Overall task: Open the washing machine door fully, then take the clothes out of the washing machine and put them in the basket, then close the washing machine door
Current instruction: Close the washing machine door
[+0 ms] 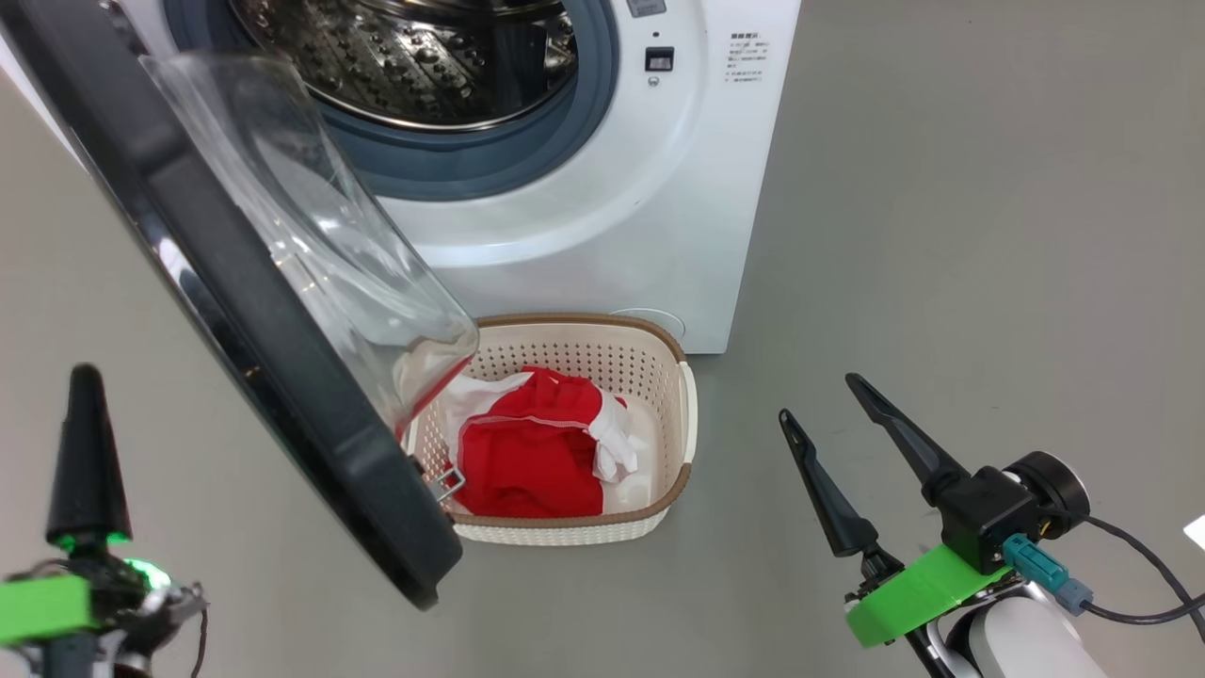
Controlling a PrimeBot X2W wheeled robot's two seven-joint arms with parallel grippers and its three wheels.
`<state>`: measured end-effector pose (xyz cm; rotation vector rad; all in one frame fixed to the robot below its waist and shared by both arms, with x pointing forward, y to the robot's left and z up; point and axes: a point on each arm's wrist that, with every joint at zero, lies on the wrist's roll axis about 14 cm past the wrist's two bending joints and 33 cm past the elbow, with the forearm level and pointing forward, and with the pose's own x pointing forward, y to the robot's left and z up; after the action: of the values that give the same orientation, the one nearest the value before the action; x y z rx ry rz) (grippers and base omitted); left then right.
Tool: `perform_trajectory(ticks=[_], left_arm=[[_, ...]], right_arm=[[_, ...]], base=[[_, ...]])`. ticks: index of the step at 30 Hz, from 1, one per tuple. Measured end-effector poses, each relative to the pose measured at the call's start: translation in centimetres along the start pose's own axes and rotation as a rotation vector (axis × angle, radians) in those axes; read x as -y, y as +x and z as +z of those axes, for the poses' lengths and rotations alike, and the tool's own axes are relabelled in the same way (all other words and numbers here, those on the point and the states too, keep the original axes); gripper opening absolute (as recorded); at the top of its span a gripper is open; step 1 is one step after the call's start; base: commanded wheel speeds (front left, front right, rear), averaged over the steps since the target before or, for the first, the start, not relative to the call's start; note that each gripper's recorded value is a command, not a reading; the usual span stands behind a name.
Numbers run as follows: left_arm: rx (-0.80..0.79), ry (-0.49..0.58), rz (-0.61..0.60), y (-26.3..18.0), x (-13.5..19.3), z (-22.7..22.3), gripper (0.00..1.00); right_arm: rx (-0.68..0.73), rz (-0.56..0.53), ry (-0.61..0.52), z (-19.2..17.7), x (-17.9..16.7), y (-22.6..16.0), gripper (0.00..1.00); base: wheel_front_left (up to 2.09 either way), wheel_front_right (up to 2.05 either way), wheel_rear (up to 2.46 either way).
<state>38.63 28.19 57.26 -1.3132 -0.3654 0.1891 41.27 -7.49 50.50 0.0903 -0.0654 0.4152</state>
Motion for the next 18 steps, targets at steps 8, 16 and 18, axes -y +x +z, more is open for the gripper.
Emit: perform_trajectory(ticks=[8,16,18], left_arm=[[-0.194,-0.307,-0.012,0.5,3.1,-1.6,0.0],[-0.313,-0.331,-0.009,0.7,4.2,-3.1,0.0],[-0.341,-0.332,-0.006,0.7,4.3,-3.9,0.0]], right_arm=[[-0.007,-0.012,0.002,-0.2,0.4,-0.2,1.0],[-0.013,-0.021,0.008,-0.5,0.6,-0.4,1.0],[-0.013,-0.028,0.013,-0.5,0.8,-0.5,1.0]], base=[[0.0,0.0,0.0],[0.0,0.0,0.0],[0.0,0.0,0.0]])
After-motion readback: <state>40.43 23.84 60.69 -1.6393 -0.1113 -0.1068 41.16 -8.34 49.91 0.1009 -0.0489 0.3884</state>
